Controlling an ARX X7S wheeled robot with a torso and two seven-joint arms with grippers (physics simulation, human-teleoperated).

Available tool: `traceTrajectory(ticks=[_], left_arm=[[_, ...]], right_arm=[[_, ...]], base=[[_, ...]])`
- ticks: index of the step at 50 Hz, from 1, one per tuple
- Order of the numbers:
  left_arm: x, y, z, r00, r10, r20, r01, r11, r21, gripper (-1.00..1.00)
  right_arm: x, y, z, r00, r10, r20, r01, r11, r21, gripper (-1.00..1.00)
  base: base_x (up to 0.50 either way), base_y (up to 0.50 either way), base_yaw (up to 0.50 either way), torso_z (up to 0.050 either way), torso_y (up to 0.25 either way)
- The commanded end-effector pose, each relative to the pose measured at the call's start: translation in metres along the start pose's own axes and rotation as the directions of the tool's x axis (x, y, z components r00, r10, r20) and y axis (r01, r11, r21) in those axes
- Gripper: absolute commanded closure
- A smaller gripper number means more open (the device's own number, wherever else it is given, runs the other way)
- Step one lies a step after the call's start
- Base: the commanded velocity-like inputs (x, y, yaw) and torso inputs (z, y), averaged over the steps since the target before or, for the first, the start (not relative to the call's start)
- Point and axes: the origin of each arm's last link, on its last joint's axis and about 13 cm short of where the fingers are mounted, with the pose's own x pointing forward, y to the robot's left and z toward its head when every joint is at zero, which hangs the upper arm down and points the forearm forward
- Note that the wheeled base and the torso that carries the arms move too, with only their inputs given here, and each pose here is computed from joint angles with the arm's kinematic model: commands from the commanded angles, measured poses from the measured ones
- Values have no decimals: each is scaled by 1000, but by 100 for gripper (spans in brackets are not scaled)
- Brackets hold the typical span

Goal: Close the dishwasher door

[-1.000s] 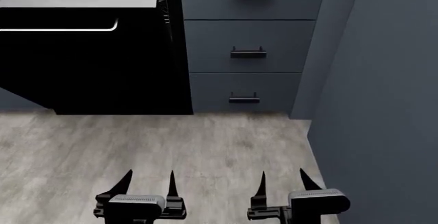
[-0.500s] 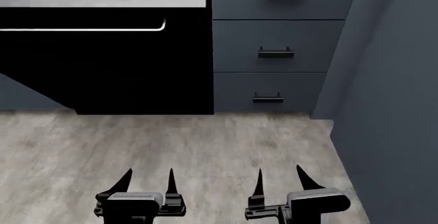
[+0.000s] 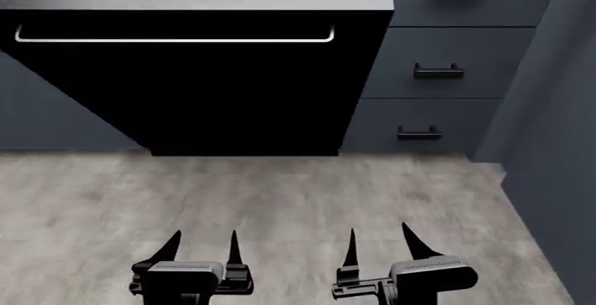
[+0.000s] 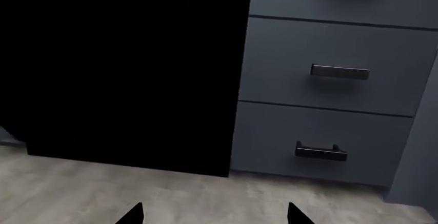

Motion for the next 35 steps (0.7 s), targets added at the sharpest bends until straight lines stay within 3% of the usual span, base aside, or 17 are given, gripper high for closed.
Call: traceTrajectory(ticks=[1, 25, 35], left_arm=[[0, 0, -1, 1000, -1, -4, 1, 1000, 8, -100], [6, -1, 1, 1000, -7, 2, 7, 1000, 24, -100], [6, -2, 0, 1000, -11, -5, 11, 1000, 27, -100]], right_arm=[[1, 0, -1, 1000, 1, 7, -1, 1000, 4, -100], [6, -3, -1, 999, -45, 0, 45, 998, 32, -100], [7, -3, 4, 999, -40, 18, 39, 997, 70, -100]], base=[[0, 500, 0, 0, 0], [0, 500, 0, 0, 0], [174, -3, 0, 0, 0]])
